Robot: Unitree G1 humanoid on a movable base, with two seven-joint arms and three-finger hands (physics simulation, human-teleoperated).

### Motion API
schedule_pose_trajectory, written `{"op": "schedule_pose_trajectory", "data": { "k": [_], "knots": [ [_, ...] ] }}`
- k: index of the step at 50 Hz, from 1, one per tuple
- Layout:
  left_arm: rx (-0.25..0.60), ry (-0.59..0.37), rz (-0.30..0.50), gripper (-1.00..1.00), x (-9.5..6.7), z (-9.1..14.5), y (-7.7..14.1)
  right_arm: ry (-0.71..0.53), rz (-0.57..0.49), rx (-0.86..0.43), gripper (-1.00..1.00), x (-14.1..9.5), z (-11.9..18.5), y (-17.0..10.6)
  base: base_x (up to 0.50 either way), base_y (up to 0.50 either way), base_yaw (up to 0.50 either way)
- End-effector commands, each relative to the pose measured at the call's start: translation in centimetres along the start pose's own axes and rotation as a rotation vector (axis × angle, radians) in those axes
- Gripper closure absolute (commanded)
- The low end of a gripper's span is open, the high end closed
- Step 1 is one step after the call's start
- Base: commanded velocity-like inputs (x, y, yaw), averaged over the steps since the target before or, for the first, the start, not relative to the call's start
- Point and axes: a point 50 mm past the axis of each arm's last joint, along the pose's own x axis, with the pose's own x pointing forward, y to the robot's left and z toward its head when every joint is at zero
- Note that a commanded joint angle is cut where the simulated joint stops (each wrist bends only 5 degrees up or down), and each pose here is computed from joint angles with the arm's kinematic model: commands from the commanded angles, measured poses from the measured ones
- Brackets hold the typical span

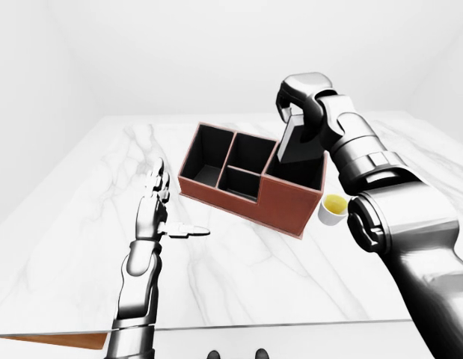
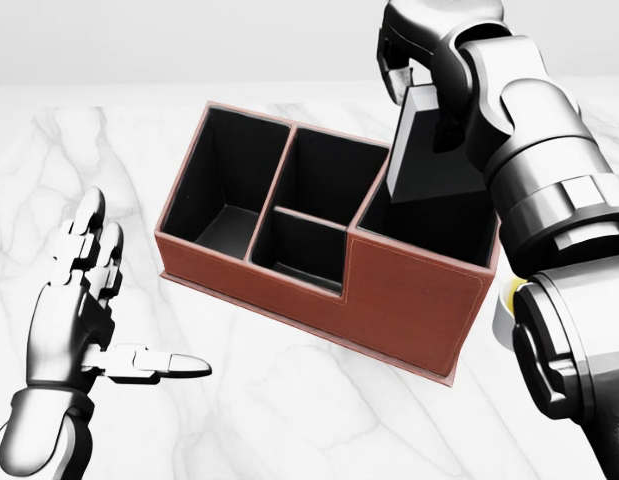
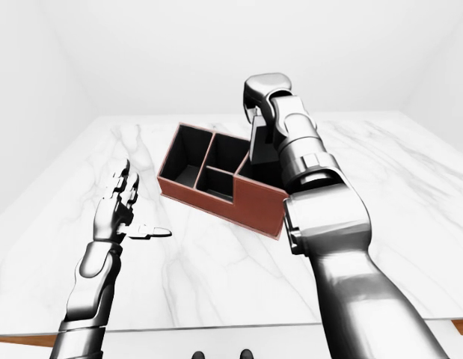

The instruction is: Pick up the book and place it in the right compartment of the caddy.

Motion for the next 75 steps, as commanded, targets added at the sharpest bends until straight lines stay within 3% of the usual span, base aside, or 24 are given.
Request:
{"op": "schedule_pose_trajectory", "data": {
  "k": [1,75],
  "knots": [
    [0.000,0.007,0.005,-1.00,0.0,-0.2,0.1,-0.011,-0.033,-0.003,1.00,0.1,0.5,-0.6,0.00,0.00,0.00],
    [-0.007,0.069,0.037,-1.00,-0.4,-1.6,1.4,-0.017,0.075,-0.053,1.00,-0.2,0.9,5.9,0.00,0.00,0.00]
  ]
}}
